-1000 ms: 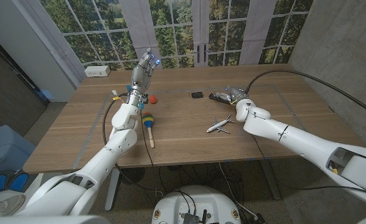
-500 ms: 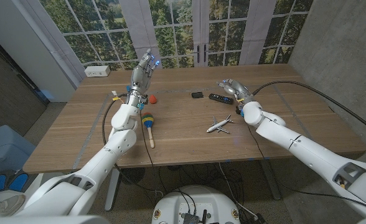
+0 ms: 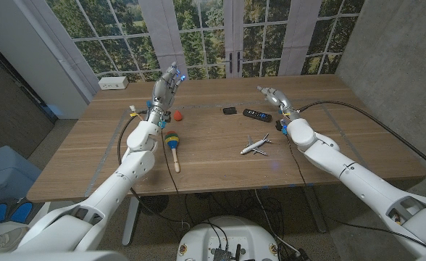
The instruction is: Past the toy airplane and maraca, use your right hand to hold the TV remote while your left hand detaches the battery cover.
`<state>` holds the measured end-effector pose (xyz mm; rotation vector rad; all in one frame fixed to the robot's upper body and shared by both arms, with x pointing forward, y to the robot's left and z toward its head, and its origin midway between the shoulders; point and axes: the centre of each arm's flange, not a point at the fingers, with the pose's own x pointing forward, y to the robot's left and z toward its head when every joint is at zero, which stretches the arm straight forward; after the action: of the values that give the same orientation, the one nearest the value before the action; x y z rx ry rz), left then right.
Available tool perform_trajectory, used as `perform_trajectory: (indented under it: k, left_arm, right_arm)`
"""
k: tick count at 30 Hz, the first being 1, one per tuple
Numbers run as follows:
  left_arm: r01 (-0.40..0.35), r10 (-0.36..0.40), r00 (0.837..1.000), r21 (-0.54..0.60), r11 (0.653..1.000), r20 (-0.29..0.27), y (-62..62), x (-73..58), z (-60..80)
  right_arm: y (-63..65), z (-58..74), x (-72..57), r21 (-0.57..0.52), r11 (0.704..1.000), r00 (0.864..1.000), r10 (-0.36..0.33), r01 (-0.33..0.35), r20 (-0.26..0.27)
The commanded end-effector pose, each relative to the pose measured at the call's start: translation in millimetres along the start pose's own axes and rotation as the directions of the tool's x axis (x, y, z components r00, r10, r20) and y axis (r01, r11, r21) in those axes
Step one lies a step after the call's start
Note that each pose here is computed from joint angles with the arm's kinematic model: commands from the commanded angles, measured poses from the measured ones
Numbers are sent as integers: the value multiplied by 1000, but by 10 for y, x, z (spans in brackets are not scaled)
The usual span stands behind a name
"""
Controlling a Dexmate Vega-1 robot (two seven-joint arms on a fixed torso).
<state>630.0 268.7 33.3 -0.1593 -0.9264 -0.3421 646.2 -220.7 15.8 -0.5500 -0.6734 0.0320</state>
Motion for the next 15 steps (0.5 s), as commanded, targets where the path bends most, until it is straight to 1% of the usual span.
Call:
perform_trajectory:
  k: [1,3,10,15]
  left_arm:
    - [-24,23,994,-6,1000,-104,132,-20,-84]
    - [-21,20,993,-8,1000,-114,151,-15,-95]
    - [-2,0,988,-16,1000,-154,205,-10,-112]
    - [8,-11,981,-20,1000,-194,257,-30,-118]
  right_arm:
    - [-129,-82,-48,219,975,999,-32,23,40]
    - [-140,-88,-55,251,968,998,-35,23,46]
    - [-190,-103,-109,331,942,995,-81,58,58]
    - [-228,-123,-131,394,915,991,-118,82,67]
